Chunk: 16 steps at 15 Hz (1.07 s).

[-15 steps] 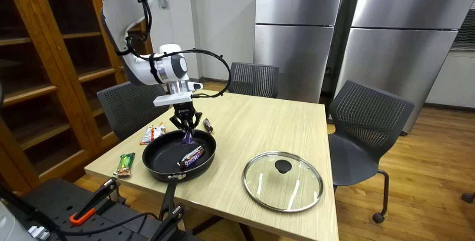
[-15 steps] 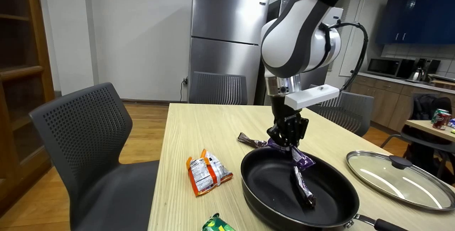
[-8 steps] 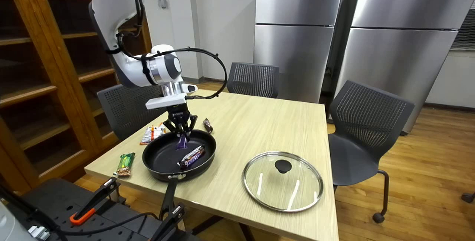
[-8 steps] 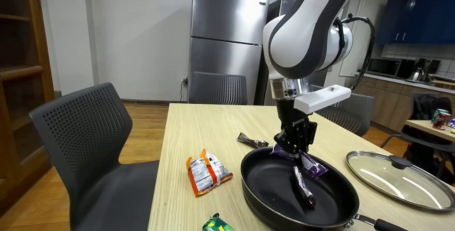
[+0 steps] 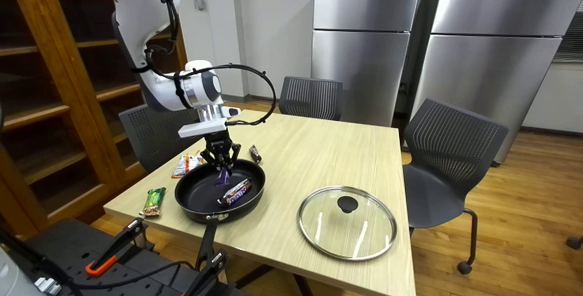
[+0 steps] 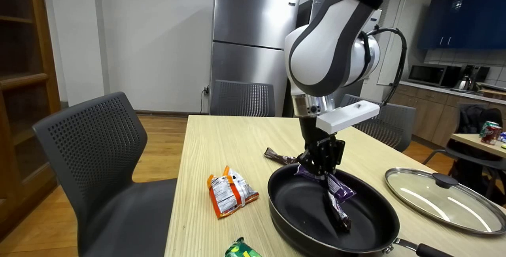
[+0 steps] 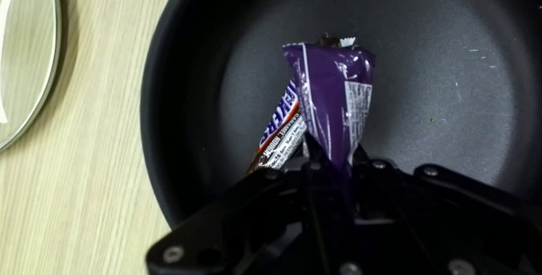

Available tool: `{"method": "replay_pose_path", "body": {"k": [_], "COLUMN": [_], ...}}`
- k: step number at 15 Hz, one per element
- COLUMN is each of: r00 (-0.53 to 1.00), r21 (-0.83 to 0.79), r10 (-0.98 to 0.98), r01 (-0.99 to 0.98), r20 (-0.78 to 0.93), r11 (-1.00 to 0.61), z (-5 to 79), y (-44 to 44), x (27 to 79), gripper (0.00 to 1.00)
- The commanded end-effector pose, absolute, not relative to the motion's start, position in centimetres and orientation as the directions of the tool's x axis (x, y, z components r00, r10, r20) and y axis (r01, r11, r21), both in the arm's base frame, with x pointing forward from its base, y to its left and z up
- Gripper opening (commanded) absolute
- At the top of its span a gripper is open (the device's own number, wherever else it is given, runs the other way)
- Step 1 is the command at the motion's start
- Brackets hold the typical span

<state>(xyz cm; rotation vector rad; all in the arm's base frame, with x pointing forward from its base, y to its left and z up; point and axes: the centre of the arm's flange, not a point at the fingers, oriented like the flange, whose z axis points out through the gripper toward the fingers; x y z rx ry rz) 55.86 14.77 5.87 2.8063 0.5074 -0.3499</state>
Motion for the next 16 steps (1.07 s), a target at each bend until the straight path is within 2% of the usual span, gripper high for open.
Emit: {"method": "replay_pose_path", "body": {"k": [1,12,13,14,16], "r00": [0.91,0.888,0.884,0.883,0.881], "r21": [0.256,0.287,0.29,0.291,0.287], "r10": [0.281,0.276,0.28,0.282,0.291], "r01": [0.362,0.391,0.399,0.402,0.407], "r20": [-0.304,-0.369,-0.375,-0.376,-0.372], "r11": [-0.896,-0.875,-0.87,-0.868,-0.867], "z": [4.5,2.1,2.2,2.3,3.0], "y": [15.9,17.3,17.4,17.4,17.4], "x": [57.9,59.1,59.0,59.0,58.7], "gripper": [0.04,0.04,0.4,0.41,0.55]}}
